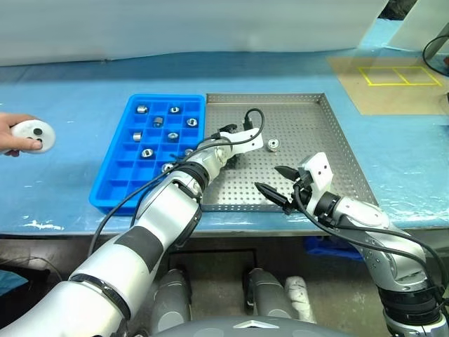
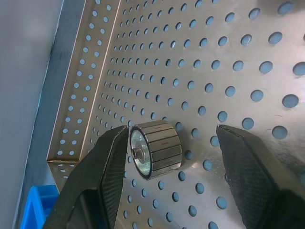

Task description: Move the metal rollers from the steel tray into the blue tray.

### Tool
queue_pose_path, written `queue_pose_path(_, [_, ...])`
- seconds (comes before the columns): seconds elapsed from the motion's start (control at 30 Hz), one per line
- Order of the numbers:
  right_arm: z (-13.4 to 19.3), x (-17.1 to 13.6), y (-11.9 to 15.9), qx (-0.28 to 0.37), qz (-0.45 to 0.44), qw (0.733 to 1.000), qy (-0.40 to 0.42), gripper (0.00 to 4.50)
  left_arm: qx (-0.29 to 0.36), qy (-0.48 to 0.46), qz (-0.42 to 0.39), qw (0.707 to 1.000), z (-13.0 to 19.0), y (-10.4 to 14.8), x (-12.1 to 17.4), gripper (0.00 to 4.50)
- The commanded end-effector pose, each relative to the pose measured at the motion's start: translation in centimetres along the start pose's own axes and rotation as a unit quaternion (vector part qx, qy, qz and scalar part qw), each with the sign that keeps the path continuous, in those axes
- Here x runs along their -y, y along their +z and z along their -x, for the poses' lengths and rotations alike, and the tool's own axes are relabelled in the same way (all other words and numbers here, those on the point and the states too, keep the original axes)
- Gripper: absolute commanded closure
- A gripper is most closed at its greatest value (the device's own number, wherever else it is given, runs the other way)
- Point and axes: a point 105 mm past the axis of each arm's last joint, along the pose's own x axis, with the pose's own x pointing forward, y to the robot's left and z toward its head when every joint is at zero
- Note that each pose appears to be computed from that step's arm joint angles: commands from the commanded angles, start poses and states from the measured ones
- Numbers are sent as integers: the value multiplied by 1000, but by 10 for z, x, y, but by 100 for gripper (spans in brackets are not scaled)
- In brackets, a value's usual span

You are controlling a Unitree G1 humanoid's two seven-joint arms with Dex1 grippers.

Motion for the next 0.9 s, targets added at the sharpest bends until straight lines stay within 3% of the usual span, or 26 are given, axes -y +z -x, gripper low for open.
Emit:
queue_pose_path(0.03, [6,-3,16,30,13,999,-5,41,-8,-2,-8,1000,0,-3,3,140])
queue_pose_path(0.17, [7,-3,15,29,11,999,-10,41,-12,-5,-12,1000,0,-4,5,140])
queue_pose_path(0.27, [9,-2,13,26,11,1000,-15,41,-17,-10,-24,999,0,-7,8,214])
queue_pose_path(0.6, [6,-3,11,21,10,1000,-8,41,-28,-13,-48,998,1,-15,10,214])
queue_pose_path(0.9, [6,-4,5,10,9,1000,-1,41,-10,35,-58,998,2,-7,-18,214])
